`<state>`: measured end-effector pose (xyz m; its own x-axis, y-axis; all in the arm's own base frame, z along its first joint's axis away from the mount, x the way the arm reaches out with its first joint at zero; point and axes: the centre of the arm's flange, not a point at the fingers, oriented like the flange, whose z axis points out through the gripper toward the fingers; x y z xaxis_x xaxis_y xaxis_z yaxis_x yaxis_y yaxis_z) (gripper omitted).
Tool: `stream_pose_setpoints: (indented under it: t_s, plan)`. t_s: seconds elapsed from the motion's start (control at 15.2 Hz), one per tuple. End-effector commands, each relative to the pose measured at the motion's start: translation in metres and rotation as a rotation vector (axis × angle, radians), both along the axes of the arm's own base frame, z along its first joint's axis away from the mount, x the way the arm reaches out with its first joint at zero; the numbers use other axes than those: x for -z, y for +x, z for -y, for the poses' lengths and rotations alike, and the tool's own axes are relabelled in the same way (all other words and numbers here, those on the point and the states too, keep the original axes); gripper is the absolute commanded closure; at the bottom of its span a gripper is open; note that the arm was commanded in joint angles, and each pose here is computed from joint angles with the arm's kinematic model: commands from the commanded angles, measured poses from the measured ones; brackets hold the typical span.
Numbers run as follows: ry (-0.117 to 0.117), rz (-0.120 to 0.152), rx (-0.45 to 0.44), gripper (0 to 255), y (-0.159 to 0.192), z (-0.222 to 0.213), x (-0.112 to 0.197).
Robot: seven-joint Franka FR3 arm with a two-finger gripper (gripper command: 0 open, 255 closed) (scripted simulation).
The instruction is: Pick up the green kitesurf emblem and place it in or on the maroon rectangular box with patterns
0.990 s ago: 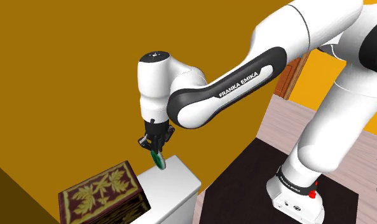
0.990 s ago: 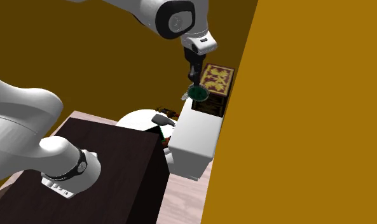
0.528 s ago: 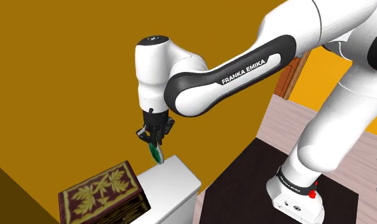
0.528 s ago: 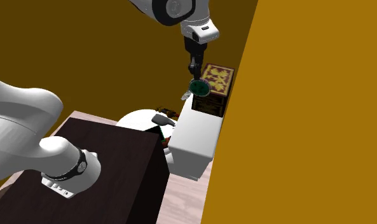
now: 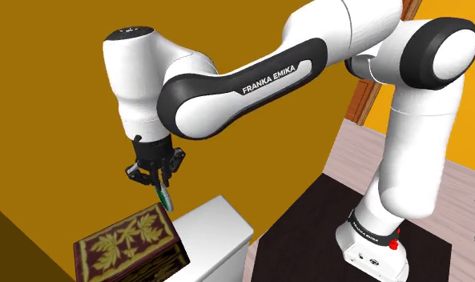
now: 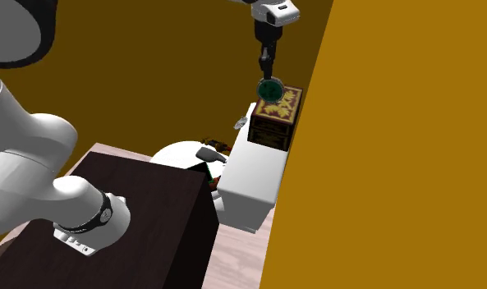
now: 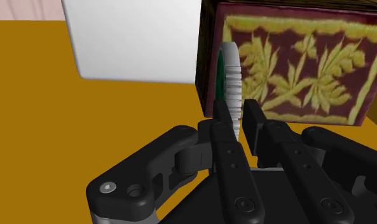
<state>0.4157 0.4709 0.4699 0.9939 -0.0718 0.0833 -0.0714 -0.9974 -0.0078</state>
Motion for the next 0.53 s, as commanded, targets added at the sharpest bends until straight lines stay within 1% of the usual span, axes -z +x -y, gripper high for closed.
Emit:
stream_pose_setpoints:
  t_s: [0.0, 0.46]
  plan:
    - [-0.002, 0.001, 0.003, 255, 0.009, -0.021, -0.003]
    - [-0.002, 0.001, 0.003, 255, 0.036, -0.107, -0.024]
